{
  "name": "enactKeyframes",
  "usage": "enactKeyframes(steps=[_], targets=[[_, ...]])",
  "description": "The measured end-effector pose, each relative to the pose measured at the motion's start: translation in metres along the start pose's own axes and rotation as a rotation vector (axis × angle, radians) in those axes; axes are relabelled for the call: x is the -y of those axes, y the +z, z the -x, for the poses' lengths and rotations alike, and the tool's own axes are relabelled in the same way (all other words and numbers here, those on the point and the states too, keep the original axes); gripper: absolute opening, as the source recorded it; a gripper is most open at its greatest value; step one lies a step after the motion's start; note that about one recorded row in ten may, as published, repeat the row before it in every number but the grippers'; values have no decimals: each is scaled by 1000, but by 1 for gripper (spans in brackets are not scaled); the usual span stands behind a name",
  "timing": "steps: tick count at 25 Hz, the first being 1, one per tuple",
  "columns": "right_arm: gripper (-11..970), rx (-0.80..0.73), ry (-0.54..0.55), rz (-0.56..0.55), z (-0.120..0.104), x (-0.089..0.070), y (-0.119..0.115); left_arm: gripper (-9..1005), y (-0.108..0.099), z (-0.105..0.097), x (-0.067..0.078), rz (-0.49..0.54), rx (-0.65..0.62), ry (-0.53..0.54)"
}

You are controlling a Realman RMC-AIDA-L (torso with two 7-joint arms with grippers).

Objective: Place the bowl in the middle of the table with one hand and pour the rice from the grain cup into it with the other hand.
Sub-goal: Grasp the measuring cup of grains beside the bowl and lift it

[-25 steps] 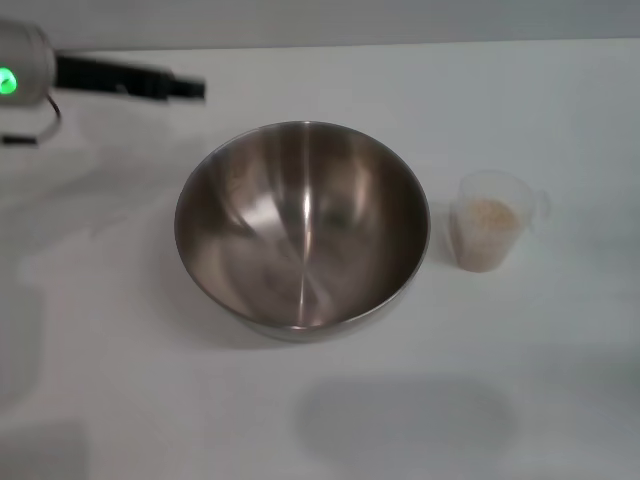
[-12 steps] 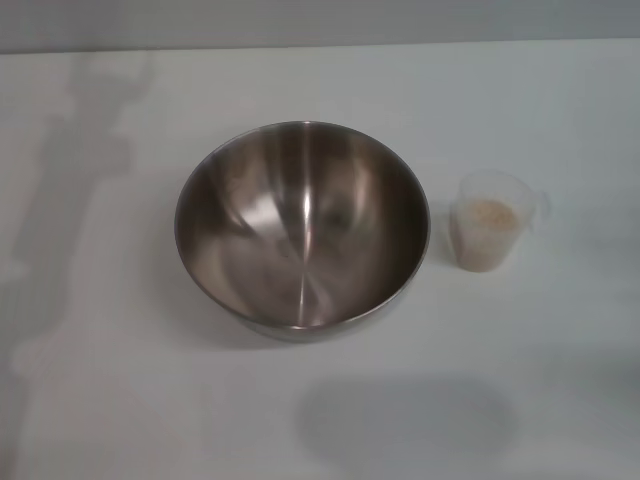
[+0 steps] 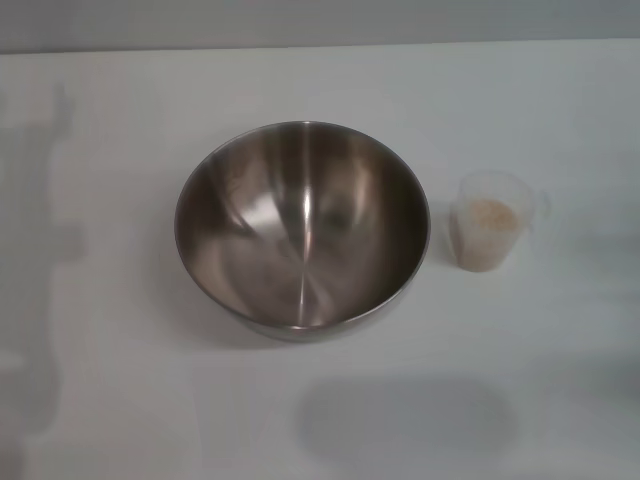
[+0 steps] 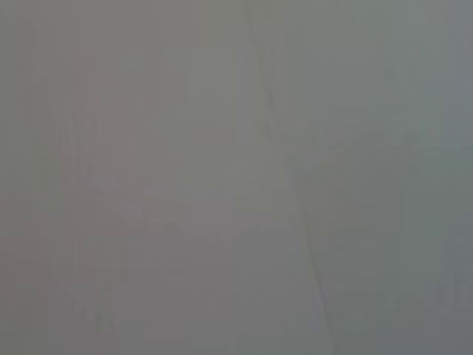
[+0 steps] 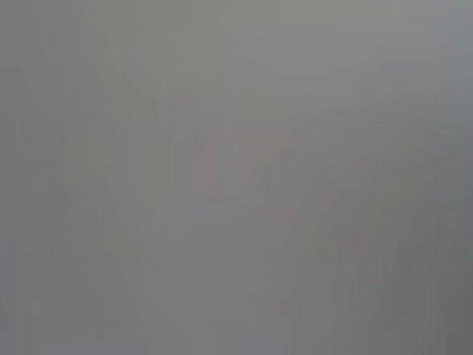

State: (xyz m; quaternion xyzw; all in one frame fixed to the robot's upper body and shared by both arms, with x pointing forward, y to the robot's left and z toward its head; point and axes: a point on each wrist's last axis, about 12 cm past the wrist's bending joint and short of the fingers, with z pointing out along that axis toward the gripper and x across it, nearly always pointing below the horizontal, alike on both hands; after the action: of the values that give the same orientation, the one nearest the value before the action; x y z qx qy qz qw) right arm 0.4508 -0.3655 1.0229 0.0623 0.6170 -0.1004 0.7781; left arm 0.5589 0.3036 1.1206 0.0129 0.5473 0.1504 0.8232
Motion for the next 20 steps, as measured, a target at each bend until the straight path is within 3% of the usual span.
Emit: enactKeyframes(steps=[3,7,10,15,20], targets=[[834,-11,1,44,-2,-5,-8,812,-9,-12,-6,-36,-19,-34],[833,-42,25,155,-5,-19,-28,812,-38,-36,-21,-76,-60,-53],[833,-103,32,261,-12,-37,-51,811,-50,-44,-25,-79,-85,-34],[834,-165,10,323,-17,-51,-69,811,-60,-52,-30,-71,-130,-15],[833,-202,21,382,-21,-61,-71,811,-63,-56,-29,-82,-152,-4]])
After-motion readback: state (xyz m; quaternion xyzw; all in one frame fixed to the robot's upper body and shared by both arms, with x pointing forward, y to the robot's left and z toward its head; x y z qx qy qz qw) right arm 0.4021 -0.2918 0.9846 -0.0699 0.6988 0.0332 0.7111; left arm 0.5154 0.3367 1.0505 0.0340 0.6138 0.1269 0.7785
